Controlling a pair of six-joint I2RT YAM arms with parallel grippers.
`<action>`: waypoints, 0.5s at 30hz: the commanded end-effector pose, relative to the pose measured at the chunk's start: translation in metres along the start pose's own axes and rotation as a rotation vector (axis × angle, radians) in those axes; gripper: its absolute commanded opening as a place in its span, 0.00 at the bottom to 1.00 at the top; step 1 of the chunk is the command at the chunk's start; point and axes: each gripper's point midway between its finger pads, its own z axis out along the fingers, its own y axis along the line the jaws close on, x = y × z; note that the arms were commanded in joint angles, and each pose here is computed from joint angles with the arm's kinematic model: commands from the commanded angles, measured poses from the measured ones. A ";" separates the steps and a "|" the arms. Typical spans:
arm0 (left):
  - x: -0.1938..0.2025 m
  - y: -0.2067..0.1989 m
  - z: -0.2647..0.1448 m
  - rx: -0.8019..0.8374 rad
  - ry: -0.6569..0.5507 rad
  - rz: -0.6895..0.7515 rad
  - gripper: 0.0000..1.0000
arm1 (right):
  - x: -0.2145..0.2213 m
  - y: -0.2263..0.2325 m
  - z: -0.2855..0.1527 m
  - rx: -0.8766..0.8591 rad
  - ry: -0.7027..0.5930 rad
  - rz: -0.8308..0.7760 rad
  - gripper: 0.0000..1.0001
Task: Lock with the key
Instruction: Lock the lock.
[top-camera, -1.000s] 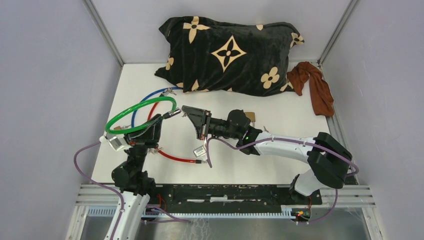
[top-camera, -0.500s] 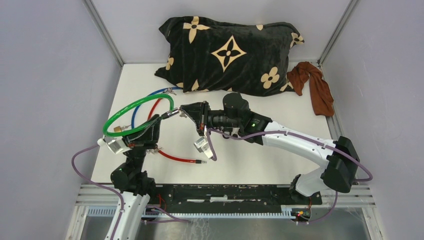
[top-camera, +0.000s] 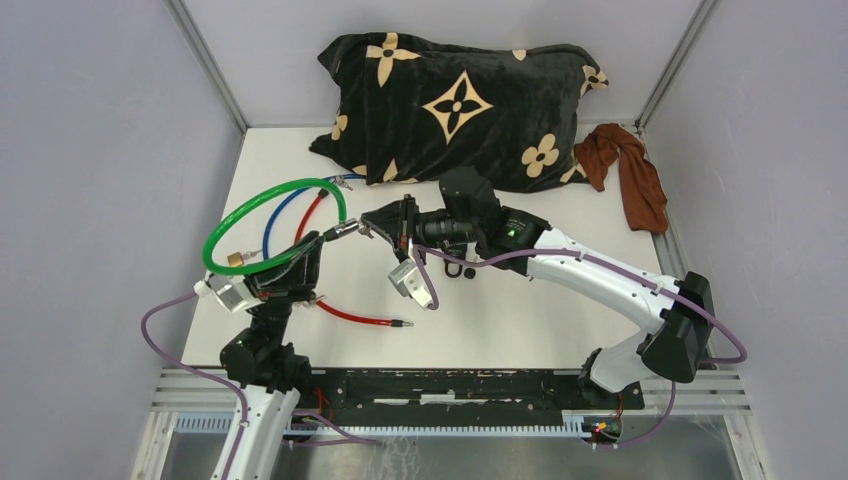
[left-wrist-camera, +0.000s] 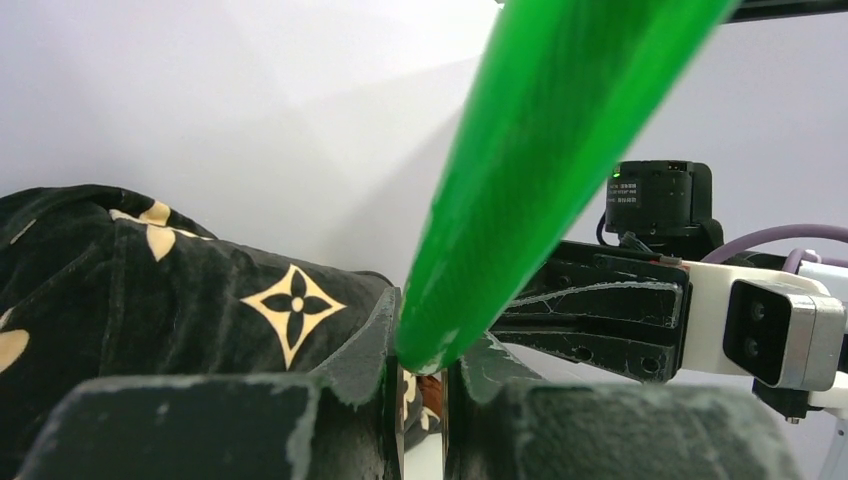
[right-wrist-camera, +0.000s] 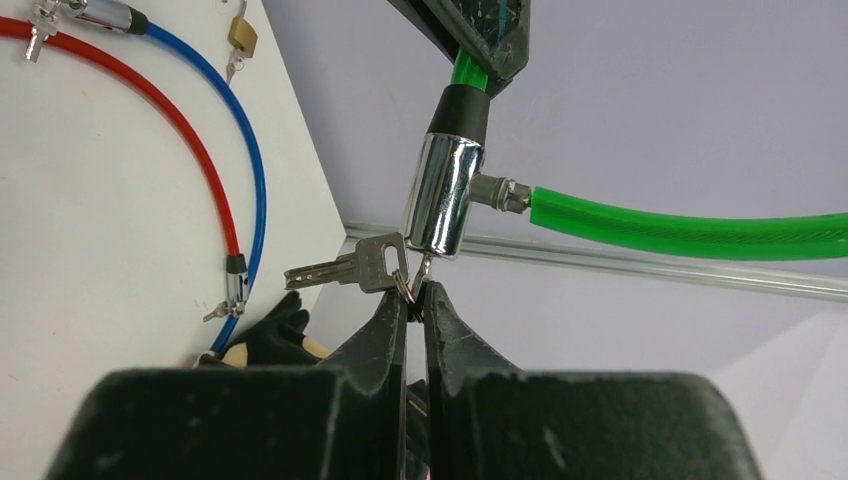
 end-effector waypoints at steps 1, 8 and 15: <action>-0.007 -0.006 0.003 0.032 -0.005 0.086 0.02 | -0.036 0.009 0.009 -0.019 -0.144 0.039 0.10; -0.008 -0.006 0.003 0.029 -0.012 0.078 0.02 | -0.028 0.019 0.007 -0.012 -0.093 0.026 0.21; -0.009 -0.007 0.003 0.031 -0.015 0.075 0.02 | -0.021 0.025 0.001 -0.004 -0.040 0.036 0.37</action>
